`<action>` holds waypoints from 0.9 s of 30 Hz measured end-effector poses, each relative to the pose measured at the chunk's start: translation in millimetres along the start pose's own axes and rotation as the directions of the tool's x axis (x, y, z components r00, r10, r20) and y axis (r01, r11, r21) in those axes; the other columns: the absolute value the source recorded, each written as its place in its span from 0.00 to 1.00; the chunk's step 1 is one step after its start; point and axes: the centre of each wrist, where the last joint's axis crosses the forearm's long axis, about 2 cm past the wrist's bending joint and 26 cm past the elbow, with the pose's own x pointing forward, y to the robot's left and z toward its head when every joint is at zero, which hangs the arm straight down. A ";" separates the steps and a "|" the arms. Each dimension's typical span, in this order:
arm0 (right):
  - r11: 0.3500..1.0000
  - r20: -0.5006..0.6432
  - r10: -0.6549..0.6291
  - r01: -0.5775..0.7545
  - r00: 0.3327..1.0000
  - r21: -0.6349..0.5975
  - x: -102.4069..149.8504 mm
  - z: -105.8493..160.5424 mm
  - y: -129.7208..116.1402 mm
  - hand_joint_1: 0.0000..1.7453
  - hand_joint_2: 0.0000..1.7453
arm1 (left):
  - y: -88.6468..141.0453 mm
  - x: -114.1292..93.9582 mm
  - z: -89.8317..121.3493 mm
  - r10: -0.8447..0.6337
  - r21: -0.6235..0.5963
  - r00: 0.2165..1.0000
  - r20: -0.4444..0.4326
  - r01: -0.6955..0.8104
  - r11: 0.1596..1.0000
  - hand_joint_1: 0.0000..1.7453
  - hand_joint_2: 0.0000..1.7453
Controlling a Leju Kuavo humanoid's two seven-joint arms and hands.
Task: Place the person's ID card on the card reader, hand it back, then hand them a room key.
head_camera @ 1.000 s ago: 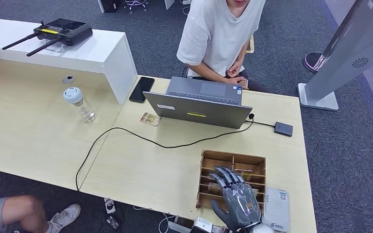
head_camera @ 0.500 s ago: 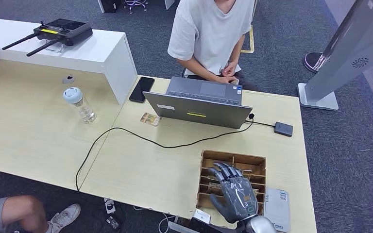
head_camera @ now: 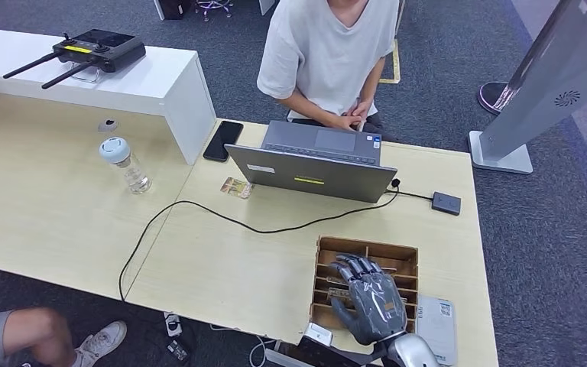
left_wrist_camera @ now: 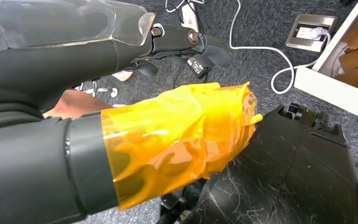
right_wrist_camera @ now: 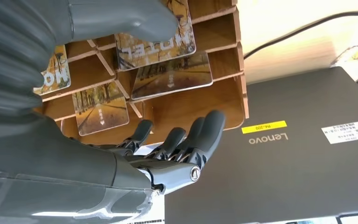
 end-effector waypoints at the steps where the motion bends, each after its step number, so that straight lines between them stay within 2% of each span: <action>1: 1.000 -0.001 0.000 0.000 1.000 0.002 -0.2 0.1 0.4 0.39 1.00 | 0.2 0.0 -0.1 0.001 0.000 1.000 0.000 -0.001 1.000 0.00 0.00; 7: 1.000 -0.013 0.013 -0.012 1.000 0.024 -2.4 1.9 5.4 0.41 1.00 | 1.0 0.1 -0.5 -0.003 0.000 1.000 0.000 0.003 1.000 0.00 0.00; 16: 0.999 -0.021 0.040 -0.040 0.999 0.028 -5.2 -3.8 9.1 0.75 1.00 | 1.6 0.0 -0.8 -0.007 0.001 1.000 0.004 0.007 1.000 0.00 0.00; 19: 0.999 -0.021 0.041 -0.040 0.999 0.027 -5.1 -4.4 9.1 0.80 1.00 | 1.5 0.0 -0.8 -0.007 0.001 1.000 0.004 0.007 1.000 0.00 0.00; 23: 0.999 -0.018 0.040 -0.039 0.999 0.033 -3.5 -5.4 11.1 0.97 1.00 | 1.7 0.0 -0.9 -0.006 0.001 1.000 0.012 0.006 1.000 0.00 0.00; 27: 0.999 -0.017 0.042 -0.041 0.999 0.030 -3.0 -5.5 12.1 1.00 1.00 | 1.7 0.0 -0.9 -0.008 0.001 1.000 0.014 0.008 1.000 0.00 0.00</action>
